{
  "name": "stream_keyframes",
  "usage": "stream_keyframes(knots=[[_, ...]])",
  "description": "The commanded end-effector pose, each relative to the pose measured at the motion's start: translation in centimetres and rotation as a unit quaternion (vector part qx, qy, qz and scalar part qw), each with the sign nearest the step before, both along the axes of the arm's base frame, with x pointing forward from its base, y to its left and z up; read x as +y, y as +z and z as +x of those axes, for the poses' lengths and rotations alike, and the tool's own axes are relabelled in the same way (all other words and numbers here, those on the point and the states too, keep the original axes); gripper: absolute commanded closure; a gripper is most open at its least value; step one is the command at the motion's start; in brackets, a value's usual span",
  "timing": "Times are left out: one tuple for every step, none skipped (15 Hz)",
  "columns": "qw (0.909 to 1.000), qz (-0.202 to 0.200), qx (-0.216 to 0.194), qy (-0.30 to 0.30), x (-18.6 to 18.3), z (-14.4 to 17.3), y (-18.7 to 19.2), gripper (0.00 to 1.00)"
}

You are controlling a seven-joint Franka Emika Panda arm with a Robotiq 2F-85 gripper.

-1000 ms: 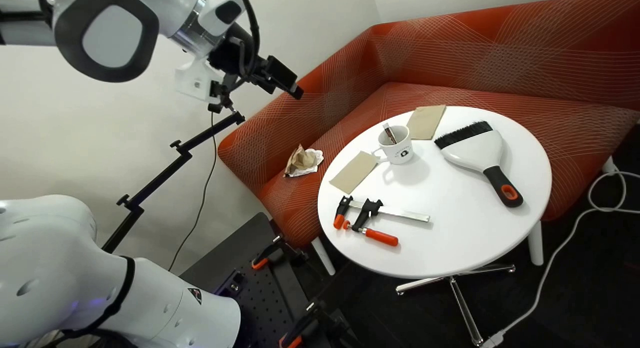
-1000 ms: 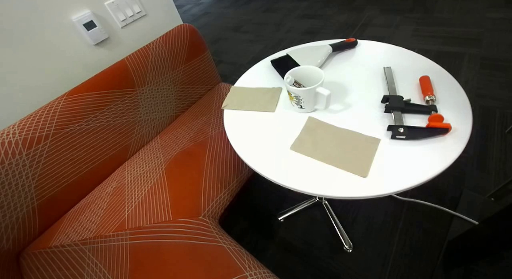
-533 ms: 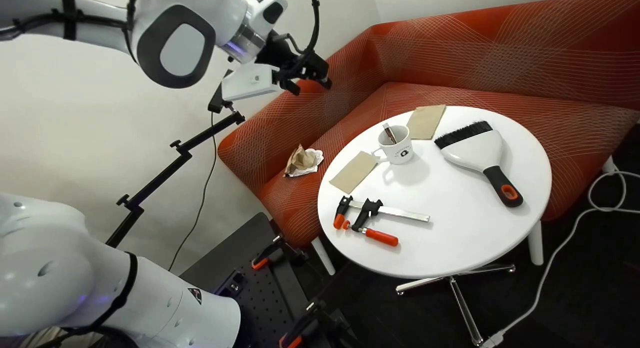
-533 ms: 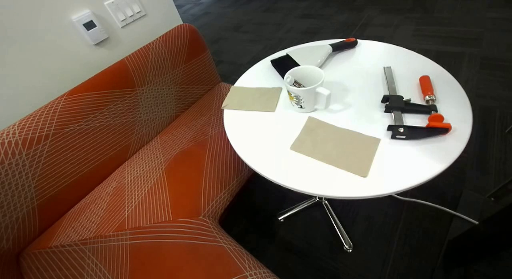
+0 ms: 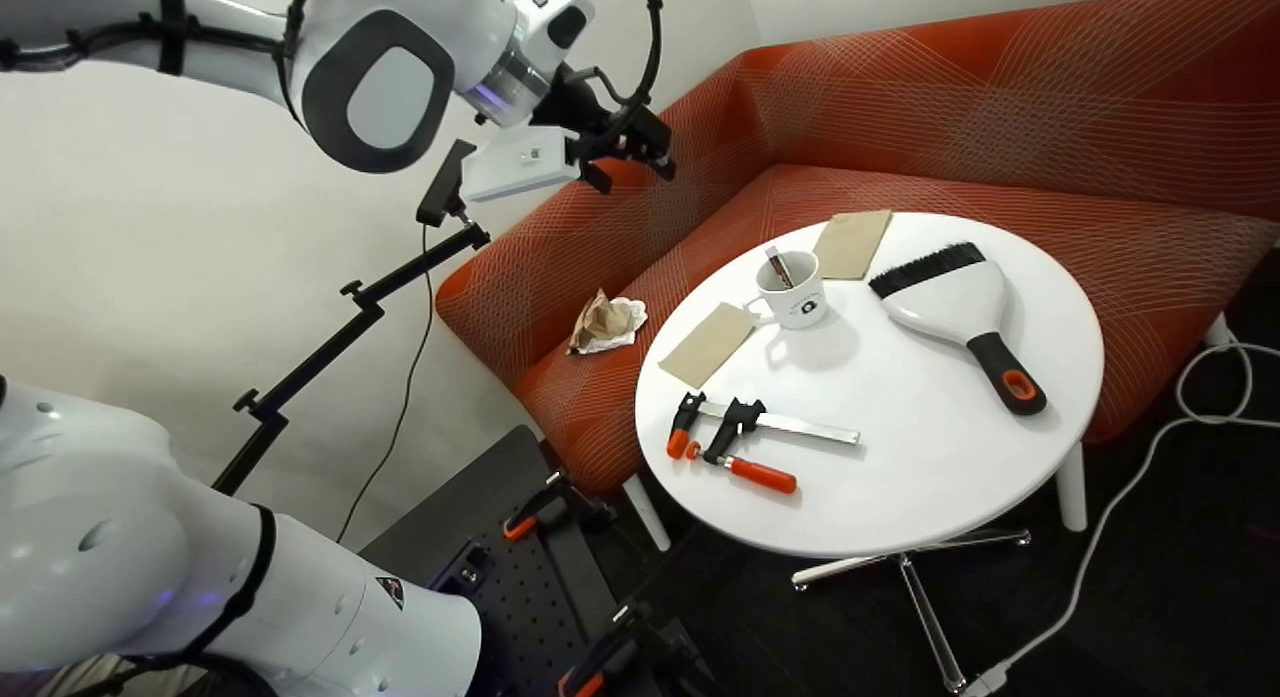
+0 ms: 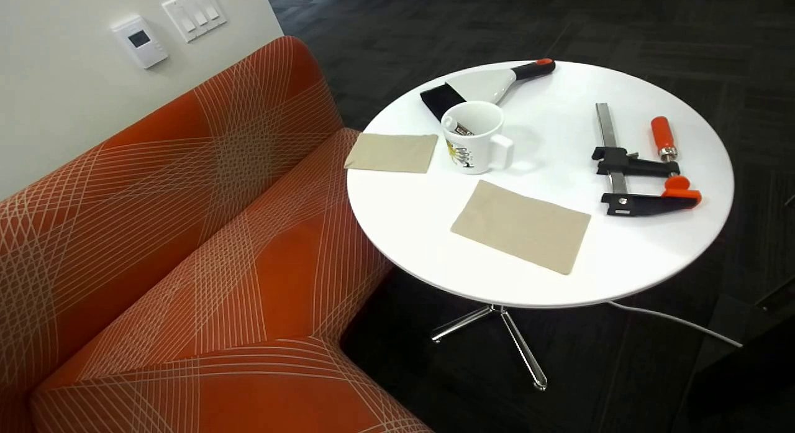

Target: Put the marker on the table

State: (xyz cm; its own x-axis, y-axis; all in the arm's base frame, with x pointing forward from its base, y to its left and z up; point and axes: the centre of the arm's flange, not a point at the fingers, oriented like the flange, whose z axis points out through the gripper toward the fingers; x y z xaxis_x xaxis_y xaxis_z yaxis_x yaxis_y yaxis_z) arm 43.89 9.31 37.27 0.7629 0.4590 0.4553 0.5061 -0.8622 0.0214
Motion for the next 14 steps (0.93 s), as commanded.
stream_keyframes(knots=[[1.0000, -0.004, -0.005, 0.003, -0.1, 0.5, -0.2, 0.00], [0.9999, -0.003, -0.010, 0.007, -0.1, 0.9, -0.4, 0.00], [0.9997, -0.007, -0.019, 0.017, -0.3, 1.5, -0.8, 0.00], [0.9993, -0.011, -0.022, 0.028, -0.4, 2.0, -1.0, 0.00], [0.9985, -0.016, -0.027, 0.045, -0.6, 2.7, -1.4, 0.00], [0.9974, -0.025, -0.031, 0.060, -0.7, 3.1, -1.7, 0.00], [0.9956, -0.031, -0.034, 0.082, -0.9, 3.9, -2.1, 0.00], [0.9937, -0.033, -0.034, 0.102, -1.0, 4.5, -2.5, 0.00], [0.9910, -0.038, -0.035, 0.124, -1.0, 5.2, -3.0, 0.00], [0.9876, -0.044, -0.036, 0.146, -1.0, 5.9, -3.5, 0.00], [0.9840, -0.047, -0.038, 0.167, -0.9, 6.5, -3.9, 0.00], [0.9798, -0.049, -0.040, 0.189, -0.8, 7.1, -4.3, 0.00], [0.9758, -0.052, -0.039, 0.209, -0.7, 7.6, -4.8, 0.00], [0.9716, -0.053, -0.039, 0.227, -0.5, 8.2, -5.2, 0.00]])
